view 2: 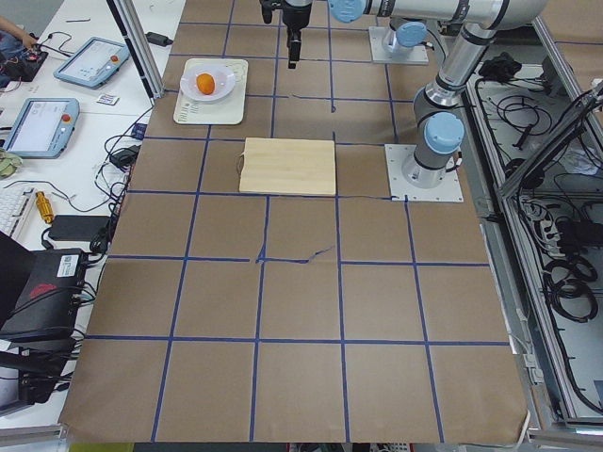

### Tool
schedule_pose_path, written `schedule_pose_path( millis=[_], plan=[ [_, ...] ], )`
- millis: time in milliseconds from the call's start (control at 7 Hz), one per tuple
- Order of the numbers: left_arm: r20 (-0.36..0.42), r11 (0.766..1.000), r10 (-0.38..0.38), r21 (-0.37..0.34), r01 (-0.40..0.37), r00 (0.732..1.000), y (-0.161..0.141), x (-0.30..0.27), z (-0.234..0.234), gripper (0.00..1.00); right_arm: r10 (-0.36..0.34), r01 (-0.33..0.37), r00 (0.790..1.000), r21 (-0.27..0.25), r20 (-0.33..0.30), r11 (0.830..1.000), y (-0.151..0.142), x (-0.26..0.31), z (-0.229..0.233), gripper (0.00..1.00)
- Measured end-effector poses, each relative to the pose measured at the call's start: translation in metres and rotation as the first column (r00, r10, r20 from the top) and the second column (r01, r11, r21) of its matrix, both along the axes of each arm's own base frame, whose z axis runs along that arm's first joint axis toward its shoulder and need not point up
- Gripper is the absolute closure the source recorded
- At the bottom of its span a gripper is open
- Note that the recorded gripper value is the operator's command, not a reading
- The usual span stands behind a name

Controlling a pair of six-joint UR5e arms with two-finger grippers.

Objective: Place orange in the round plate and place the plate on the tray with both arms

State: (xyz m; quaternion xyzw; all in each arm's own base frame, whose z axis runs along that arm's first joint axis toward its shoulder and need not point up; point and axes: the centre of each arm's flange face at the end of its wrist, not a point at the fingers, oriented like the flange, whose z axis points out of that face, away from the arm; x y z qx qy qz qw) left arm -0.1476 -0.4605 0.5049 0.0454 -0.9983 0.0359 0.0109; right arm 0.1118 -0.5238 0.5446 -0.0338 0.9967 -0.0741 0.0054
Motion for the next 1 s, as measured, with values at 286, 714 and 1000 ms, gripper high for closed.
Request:
schedule_pose_path(
  millis=[286,714,1000],
  plan=[
    [0.000,1.000,0.000,0.000,0.000,1.000,0.000,0.000,0.000,0.00,-0.005,0.004,0.999,-0.024,-0.039,1.000,0.016,-0.002,0.014,0.00],
    [0.003,1.000,0.000,0.000,0.000,1.000,0.000,0.000,0.001,0.00,-0.005,0.004,0.999,-0.020,-0.048,1.000,0.015,-0.003,0.003,0.00],
    [0.004,1.000,0.000,0.000,0.000,1.000,0.001,0.000,0.001,0.00,-0.005,0.004,0.999,-0.023,-0.046,1.000,0.008,-0.002,-0.001,0.00]
  ],
)
